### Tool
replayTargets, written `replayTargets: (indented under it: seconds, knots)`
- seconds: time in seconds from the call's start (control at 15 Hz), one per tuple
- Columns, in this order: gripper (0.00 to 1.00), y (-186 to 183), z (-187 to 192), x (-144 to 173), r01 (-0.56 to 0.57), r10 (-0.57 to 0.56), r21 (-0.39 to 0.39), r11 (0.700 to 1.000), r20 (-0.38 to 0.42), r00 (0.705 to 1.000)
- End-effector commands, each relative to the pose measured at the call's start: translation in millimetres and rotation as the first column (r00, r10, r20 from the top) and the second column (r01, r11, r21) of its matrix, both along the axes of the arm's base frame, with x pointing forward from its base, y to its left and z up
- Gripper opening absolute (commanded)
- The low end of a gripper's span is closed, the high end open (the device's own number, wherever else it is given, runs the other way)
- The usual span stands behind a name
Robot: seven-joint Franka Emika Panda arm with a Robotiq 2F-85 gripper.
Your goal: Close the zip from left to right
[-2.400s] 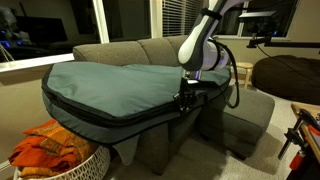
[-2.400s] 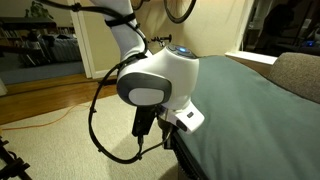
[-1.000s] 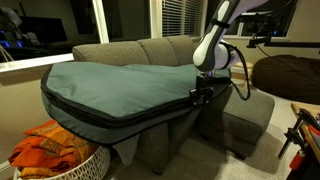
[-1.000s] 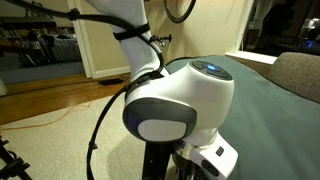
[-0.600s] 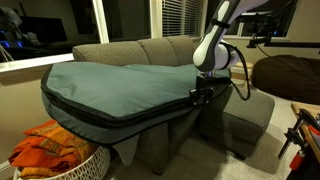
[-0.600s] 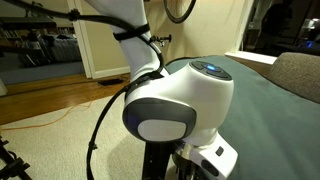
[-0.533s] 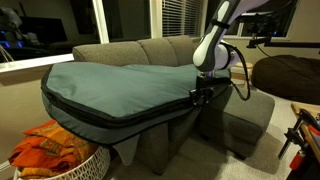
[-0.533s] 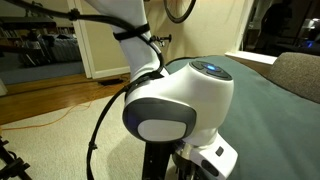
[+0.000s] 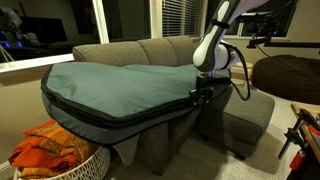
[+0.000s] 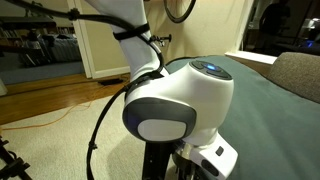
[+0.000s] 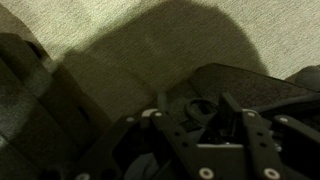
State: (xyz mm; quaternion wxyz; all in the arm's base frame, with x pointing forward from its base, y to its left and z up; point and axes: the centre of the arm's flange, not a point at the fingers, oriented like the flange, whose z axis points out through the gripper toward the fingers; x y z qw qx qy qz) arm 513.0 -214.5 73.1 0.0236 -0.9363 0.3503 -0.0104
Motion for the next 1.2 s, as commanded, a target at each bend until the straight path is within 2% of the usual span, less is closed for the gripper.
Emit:
replayTargets:
  seconds: [0.0,0.07,0.13,0.27,0.4,1.13]
  knots:
    - [0.56,0.0,0.0,0.0,0.000,0.000,0.000,1.000,0.000,1.000]
    - [0.81,0.0,0.0,0.0,0.000,0.000,0.000,1.000,0.000,1.000]
    - [0.84,1.8,0.2,1.9,-0.003,0.003,-0.001,1.000,0.000,1.000]
    - [0.95,6.1,-0.3,3.8,-0.007,0.007,-0.002,1.000,-0.002,1.000]
    - [1.00,11.6,-0.1,6.5,-0.016,0.016,-0.001,1.000,-0.004,1.000]
    - [1.00,22.1,6.5,11.3,-0.038,0.038,-0.014,0.999,-0.007,0.999]
